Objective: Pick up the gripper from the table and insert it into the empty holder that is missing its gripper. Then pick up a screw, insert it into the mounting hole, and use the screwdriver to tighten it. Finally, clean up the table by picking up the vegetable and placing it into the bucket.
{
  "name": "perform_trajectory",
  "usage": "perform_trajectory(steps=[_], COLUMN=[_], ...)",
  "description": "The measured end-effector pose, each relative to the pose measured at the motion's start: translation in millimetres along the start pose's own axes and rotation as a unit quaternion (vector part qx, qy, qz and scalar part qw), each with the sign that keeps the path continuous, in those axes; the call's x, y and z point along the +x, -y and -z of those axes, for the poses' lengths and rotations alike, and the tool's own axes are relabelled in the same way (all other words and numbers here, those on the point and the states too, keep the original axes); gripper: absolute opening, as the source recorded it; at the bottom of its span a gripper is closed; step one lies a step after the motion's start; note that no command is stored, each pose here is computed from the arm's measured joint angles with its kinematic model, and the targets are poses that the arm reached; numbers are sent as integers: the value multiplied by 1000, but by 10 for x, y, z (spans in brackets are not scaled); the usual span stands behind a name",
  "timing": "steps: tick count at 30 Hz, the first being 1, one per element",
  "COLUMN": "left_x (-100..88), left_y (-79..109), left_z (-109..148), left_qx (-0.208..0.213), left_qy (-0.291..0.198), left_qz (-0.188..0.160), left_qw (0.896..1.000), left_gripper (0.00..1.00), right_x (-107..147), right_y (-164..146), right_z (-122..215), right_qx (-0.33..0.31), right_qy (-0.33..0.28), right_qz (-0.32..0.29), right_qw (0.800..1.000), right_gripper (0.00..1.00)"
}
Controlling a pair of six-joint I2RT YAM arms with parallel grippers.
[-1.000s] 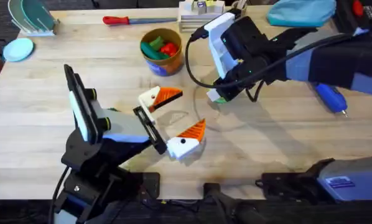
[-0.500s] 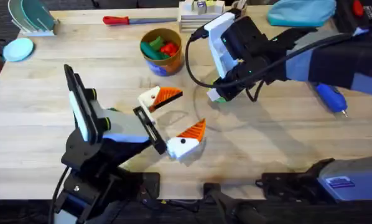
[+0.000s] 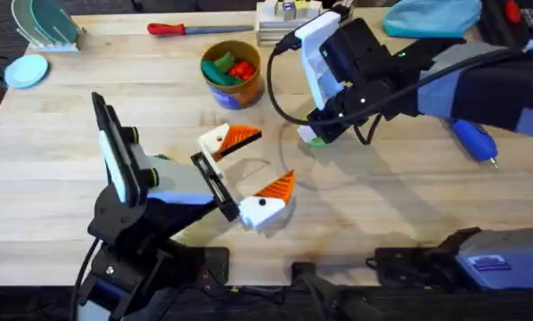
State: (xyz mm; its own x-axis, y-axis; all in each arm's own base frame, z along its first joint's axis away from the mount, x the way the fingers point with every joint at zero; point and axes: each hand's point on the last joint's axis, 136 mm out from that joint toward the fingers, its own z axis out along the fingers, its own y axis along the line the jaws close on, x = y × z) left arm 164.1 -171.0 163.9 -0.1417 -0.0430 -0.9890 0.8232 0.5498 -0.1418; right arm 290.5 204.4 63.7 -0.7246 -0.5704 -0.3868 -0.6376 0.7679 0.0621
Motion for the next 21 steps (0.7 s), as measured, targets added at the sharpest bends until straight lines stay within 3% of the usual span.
perform_trajectory(steps=[12, 21], left_x=[0, 0], left_y=[0, 0], left_z=[0, 0], left_qx=[0, 0], left_qy=[0, 0], left_qz=[0, 0], left_qw=[1000, 1000], left_gripper=[992, 992], right_x=[1, 18], right_y=[-25, -40], right_z=[-11, -70], right_qx=[-1, -3], right_qy=[-1, -8], right_qz=[3, 5], right_qw=[1000, 1000], right_gripper=[204, 41])
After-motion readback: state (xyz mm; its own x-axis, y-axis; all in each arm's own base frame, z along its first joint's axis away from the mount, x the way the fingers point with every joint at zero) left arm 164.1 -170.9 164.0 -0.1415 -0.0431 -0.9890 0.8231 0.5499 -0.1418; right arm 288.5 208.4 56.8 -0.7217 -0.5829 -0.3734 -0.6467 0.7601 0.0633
